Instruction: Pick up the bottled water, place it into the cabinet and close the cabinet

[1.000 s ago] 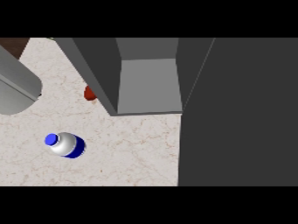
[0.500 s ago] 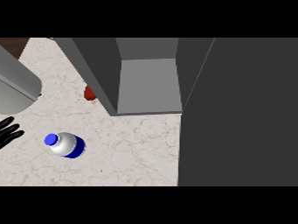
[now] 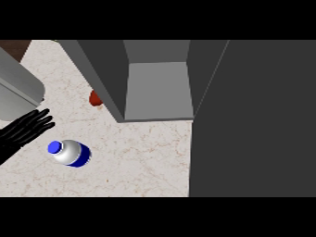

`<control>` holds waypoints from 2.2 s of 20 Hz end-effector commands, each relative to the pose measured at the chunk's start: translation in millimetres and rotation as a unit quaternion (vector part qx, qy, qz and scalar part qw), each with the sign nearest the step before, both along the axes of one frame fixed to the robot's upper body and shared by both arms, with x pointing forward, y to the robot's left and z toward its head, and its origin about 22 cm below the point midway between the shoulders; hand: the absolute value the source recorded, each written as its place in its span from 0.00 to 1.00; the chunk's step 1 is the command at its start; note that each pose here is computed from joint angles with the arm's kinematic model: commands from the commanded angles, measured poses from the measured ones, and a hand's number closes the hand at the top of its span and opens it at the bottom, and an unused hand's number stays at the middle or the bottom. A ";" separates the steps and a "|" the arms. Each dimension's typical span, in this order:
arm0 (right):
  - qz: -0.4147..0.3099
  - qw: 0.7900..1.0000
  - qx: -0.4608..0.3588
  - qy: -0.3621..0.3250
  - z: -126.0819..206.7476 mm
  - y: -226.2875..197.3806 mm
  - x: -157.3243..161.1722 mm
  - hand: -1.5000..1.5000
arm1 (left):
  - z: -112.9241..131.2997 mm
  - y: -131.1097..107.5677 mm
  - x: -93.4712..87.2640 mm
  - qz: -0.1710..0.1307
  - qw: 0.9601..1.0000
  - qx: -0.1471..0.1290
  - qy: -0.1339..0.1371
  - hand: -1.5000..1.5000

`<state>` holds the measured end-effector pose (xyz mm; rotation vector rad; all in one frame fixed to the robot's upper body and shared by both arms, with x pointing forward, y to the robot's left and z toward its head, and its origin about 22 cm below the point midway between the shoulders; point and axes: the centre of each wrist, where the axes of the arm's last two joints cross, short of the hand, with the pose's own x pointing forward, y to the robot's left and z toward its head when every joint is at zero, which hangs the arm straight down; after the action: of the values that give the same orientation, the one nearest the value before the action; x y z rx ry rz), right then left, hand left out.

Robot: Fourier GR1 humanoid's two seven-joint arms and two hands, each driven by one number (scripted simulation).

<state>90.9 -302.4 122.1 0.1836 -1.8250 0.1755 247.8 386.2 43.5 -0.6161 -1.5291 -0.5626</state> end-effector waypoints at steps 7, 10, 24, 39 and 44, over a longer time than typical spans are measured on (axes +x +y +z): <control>0.038 0.997 0.046 -0.040 28.2 0.8 -16.0 0.00 | -42.7 -26.3 27.3 -0.004 0.999 0.035 0.022 0.00; 0.038 0.997 0.056 -0.044 26.9 4.5 -23.7 0.00 | -59.3 -22.3 23.9 -0.005 0.998 0.040 0.041 0.00; 0.040 0.996 0.059 -0.044 18.5 2.2 -31.8 0.00 | -134.5 -30.1 4.6 0.045 0.997 0.012 0.066 0.00; 0.029 0.998 0.047 -0.036 8.9 -7.5 -34.9 0.00 | -170.2 -66.0 10.0 0.004 0.985 -0.109 0.138 1.00; 0.027 0.998 0.036 -0.041 15.6 -5.9 -37.3 0.00 | -163.9 -55.3 13.1 -0.016 0.982 -0.129 0.140 1.00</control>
<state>63.6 -321.3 110.7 0.2640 -1.8606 0.1483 265.7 331.9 -113.5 -0.6198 -1.2914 -0.3531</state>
